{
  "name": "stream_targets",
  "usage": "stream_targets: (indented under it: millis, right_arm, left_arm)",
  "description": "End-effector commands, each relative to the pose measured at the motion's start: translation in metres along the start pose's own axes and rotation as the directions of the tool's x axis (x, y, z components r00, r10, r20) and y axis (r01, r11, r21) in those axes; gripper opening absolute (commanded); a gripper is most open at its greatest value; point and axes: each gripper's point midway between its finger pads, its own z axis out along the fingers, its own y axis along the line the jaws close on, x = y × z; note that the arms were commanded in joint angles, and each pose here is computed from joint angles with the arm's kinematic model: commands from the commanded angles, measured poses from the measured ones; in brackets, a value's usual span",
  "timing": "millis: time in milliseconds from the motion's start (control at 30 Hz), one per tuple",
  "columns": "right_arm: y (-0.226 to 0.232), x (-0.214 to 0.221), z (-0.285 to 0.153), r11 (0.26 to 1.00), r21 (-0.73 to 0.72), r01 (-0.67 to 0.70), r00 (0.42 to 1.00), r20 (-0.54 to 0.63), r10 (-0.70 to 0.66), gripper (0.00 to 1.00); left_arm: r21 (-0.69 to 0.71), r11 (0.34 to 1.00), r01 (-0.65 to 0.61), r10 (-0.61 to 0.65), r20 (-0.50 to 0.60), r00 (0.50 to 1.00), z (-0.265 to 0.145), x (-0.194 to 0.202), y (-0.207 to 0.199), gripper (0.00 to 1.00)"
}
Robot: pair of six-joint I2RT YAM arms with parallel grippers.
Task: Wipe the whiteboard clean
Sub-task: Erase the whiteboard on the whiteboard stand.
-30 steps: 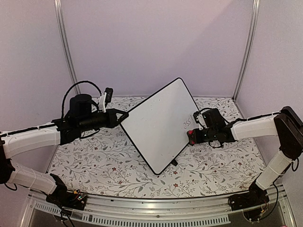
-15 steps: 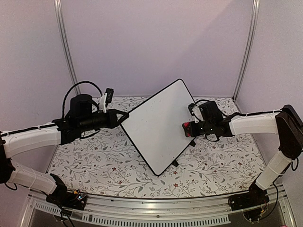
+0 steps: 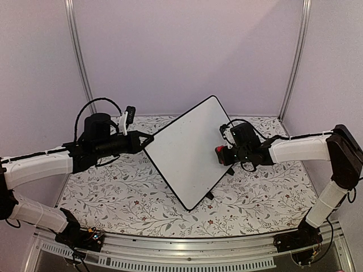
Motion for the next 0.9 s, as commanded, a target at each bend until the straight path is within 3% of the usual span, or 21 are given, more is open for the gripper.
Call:
stream_targets:
  millis: [0,367,867]
  right_arm:
    - [0.003,0.057,0.001,0.999,0.007,0.036,0.990,-0.136,-0.035,0.22]
    - [-0.002,0.068,0.000,1.000,0.023,0.012,0.990,-0.144,-0.009,0.22]
    - [-0.014,-0.018,0.006,0.999,0.010,-0.034,0.999,-0.028,0.035,0.23]
  left_arm:
    - [0.097,0.990,-0.100,0.104,-0.038,0.994,0.001,0.010,-0.021,0.00]
    - [0.092,0.991,-0.101,0.105,-0.036,0.994,0.001,0.010,-0.020,0.00]
    - [0.091,0.990,-0.105,0.108,-0.028,0.994,-0.001,0.007,-0.021,0.00]
